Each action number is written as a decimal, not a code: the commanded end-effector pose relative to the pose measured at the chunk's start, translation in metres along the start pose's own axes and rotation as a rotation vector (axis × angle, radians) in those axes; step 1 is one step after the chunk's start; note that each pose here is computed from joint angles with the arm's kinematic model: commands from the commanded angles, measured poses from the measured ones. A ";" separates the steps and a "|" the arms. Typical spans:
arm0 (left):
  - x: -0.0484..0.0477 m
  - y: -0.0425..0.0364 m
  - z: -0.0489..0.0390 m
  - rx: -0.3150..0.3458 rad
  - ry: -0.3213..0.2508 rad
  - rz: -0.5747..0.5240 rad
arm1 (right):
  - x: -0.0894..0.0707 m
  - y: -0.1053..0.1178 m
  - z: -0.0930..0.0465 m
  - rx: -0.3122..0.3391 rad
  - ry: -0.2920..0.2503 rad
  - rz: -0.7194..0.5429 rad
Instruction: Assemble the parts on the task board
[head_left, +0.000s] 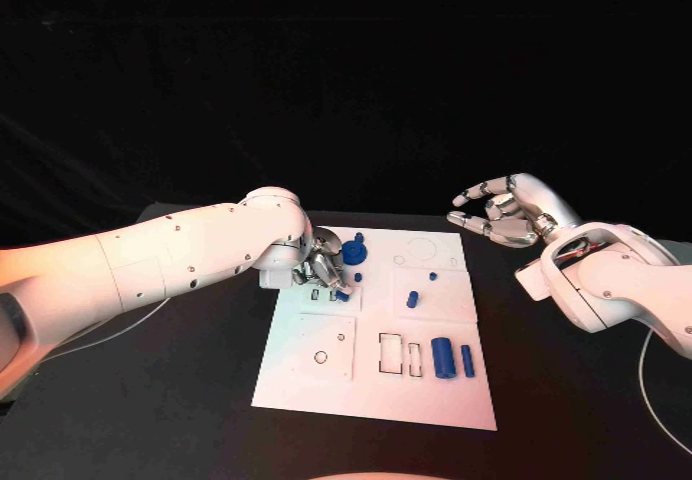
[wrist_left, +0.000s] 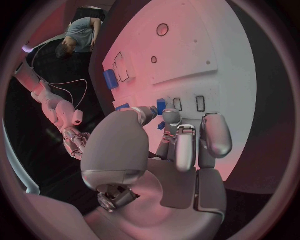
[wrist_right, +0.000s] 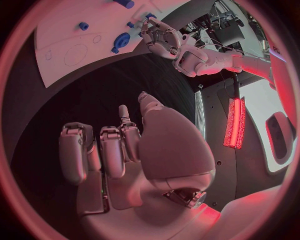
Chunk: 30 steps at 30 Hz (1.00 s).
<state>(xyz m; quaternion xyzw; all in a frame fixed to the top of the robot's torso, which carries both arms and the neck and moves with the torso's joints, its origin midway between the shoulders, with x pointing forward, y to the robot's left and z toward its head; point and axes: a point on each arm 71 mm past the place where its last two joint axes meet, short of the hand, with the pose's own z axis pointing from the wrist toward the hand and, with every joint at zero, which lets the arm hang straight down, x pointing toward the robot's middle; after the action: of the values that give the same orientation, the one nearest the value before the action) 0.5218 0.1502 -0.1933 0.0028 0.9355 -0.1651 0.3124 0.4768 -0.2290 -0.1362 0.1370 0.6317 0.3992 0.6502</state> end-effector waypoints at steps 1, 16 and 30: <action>0.0009 -0.0012 -0.0012 0.023 0.005 -0.044 | 0.001 0.000 0.000 -0.007 0.009 -0.007; 0.0014 0.0090 -0.0166 0.066 -0.094 -0.184 | -0.002 -0.001 -0.002 -0.007 -0.002 -0.008; 0.0087 0.0209 -0.0177 0.025 -0.168 -0.128 | -0.003 -0.001 -0.003 -0.006 -0.006 -0.008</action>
<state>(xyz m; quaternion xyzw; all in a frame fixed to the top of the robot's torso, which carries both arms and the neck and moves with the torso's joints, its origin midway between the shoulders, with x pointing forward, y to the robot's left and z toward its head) 0.5050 0.1750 -0.1928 -0.0750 0.9095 -0.2018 0.3557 0.4755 -0.2337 -0.1359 0.1391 0.6305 0.3965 0.6527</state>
